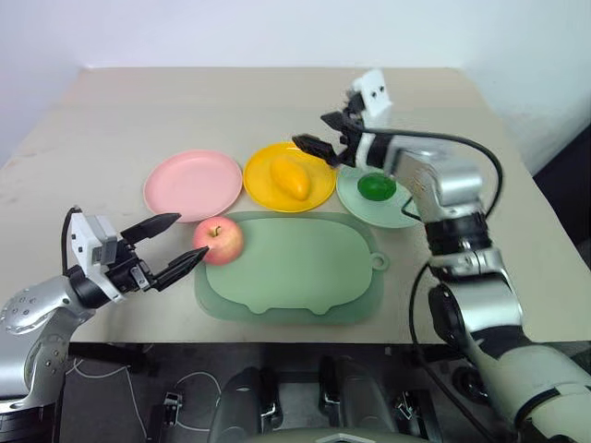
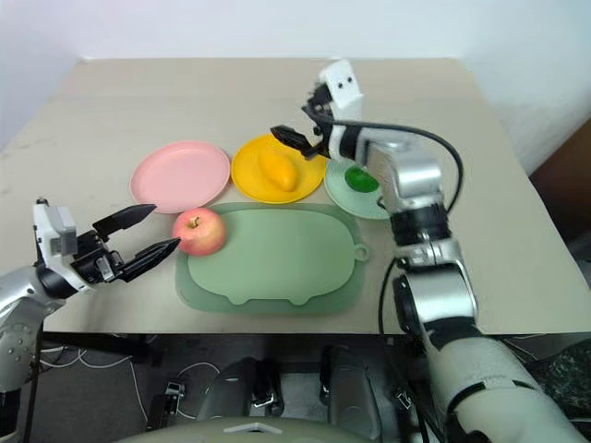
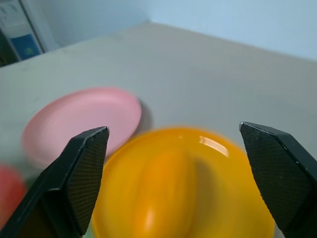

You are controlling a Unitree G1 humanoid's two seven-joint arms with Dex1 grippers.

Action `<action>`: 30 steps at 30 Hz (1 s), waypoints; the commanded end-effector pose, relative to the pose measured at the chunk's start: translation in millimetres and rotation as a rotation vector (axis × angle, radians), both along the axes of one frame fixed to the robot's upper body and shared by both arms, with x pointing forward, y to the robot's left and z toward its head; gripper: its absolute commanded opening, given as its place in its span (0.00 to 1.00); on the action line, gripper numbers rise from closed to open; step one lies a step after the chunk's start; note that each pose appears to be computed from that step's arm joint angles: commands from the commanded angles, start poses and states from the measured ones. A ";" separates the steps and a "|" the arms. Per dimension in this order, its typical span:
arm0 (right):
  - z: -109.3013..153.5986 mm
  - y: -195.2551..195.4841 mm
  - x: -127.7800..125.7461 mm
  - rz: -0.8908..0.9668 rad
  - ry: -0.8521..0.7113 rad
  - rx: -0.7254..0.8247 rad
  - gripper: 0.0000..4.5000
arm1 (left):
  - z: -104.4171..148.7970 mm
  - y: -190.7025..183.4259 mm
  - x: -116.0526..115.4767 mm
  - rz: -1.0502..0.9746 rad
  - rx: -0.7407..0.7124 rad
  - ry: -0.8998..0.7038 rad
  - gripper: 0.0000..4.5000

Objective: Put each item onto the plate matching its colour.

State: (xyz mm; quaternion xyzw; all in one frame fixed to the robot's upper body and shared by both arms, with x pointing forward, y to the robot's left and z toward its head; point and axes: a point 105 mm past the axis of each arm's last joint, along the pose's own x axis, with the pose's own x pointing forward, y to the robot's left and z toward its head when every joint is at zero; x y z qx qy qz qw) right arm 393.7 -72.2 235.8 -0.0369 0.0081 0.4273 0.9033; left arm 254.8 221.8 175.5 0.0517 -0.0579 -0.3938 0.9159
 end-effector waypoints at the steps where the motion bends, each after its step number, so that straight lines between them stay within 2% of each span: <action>1: 21.3 -6.2 -41.2 0.106 -0.075 0.050 0.99 | 8.4 3.9 -1.9 0.006 0.000 -0.033 1.00; 5: 5.5 -14.0 -65.2 0.147 -0.063 0.017 0.99 | 2.2 6.2 -0.7 0.014 -0.032 -0.008 1.00; 9: -8.5 -18.9 -73.9 0.141 -0.053 -0.028 0.99 | -3.5 6.8 2.8 0.013 -0.030 0.008 1.00; 30: -11.3 -43.9 -69.0 -0.062 -0.065 -0.040 0.99 | -41.6 -26.4 50.8 -0.143 0.020 0.053 1.00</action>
